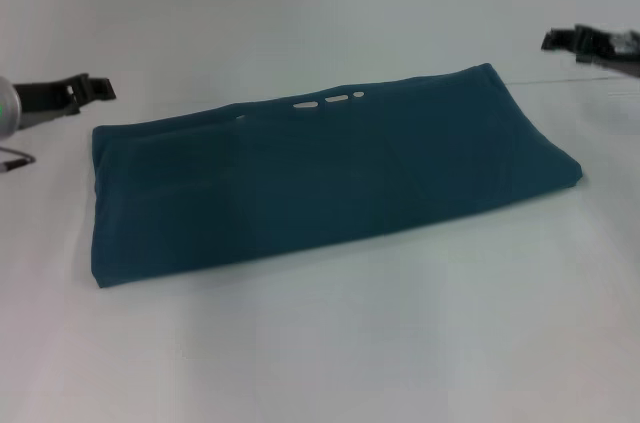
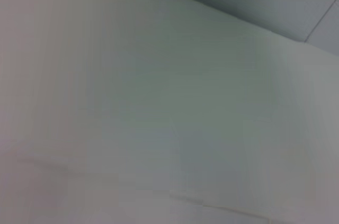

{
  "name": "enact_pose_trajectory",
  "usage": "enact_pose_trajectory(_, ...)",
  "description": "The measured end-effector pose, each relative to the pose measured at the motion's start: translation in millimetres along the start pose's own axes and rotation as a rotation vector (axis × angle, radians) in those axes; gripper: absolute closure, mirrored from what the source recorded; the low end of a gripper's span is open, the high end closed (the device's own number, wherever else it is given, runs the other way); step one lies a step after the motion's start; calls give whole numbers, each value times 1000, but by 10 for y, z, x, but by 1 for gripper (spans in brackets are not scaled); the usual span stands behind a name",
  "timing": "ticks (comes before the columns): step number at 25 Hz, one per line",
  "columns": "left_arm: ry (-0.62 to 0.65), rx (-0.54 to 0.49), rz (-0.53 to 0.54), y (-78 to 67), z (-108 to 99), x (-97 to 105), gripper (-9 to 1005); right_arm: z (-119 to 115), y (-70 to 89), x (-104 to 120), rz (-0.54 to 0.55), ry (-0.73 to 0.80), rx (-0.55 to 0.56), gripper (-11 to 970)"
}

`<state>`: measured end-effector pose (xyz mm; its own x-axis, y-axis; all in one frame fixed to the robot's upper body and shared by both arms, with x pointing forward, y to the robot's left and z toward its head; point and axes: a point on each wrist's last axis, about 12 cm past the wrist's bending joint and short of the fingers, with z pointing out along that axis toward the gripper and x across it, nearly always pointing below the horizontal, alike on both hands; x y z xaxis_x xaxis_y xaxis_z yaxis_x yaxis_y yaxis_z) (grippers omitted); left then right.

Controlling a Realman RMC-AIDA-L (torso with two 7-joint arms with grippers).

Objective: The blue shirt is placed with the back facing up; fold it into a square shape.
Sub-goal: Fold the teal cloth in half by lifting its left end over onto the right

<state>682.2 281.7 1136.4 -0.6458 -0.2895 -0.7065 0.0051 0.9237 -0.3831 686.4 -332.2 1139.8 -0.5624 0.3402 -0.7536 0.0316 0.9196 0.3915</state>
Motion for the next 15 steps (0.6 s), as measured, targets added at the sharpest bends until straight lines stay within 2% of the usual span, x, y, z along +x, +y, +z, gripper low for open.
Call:
enact_pose_trajectory(2, 11, 33, -34, 20, -53, 51, 452, -132, -99, 107, 47, 25, -73, 365)
enact_pose_trajectory(8, 52, 233, -190, 109, -318, 340, 452, -627, -366, 486, 189, 74, -366, 370)
enact_pose_trajectory(9, 74, 288, -250, 160, -385, 457, 452, -713, -426, 563, 210, 78, -400, 371)
enact_pose_trajectory(10, 74, 288, -250, 160, -385, 457, 452, -788, -465, 630, 226, 83, -434, 372)
enact_pose_trajectory(15, 96, 400, -431, 330, -552, 818, 452, -1057, -566, 883, 260, 100, -550, 376)
